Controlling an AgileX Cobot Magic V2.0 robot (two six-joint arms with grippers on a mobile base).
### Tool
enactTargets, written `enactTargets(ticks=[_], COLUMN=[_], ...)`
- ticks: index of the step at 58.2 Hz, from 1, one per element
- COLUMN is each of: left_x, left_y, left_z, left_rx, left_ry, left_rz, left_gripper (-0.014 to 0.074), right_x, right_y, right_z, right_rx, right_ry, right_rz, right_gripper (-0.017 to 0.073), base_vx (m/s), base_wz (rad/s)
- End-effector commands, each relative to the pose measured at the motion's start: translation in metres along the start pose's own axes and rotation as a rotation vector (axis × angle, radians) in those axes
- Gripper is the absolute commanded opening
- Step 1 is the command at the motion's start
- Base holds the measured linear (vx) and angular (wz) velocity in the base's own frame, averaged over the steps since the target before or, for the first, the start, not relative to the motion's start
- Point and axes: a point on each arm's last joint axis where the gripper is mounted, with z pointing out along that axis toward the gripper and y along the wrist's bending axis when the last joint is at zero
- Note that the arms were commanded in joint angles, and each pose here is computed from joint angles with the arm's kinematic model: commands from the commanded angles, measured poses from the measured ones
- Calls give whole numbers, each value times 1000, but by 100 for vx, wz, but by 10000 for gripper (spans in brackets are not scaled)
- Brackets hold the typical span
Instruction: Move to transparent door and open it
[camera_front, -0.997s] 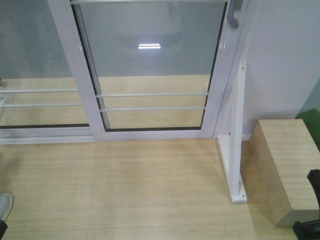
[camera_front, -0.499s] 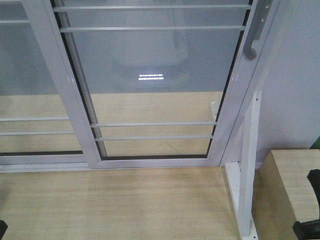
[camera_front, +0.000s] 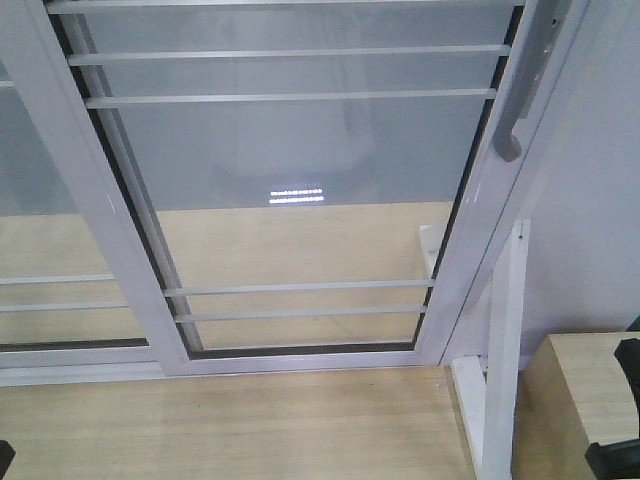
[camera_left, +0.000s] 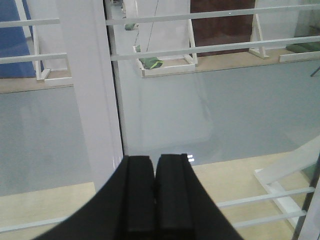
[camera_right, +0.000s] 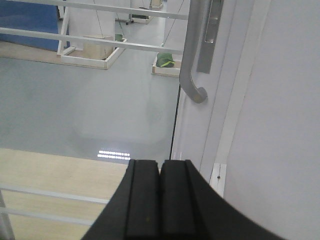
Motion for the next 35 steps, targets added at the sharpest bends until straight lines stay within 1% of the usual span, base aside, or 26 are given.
enactTargets(ticks=[1, 11, 25, 35], left_x=[-5, -5, -5, -5], left_y=[0, 0, 0, 0], left_z=[-1, 0, 0, 0], left_rx=[6, -4, -5, -5], left_ry=[-87, -79, -78, -78], left_rz=[-9, -10, -10, -10], left_gripper=[93, 93, 93, 93], right_x=[-7, -7, -4, -4], right_y=[-1, 0, 0, 0], right_z=[-1, 2, 3, 3], right_rx=[11, -3, -2, -2], right_ry=[-93, -76, -39, -38], right_rz=[-10, -12, -12, -12], right_gripper=[-6, -6, -6, -6], base_vx=[14, 5, -2, 0], base_wz=[2, 7, -2, 0])
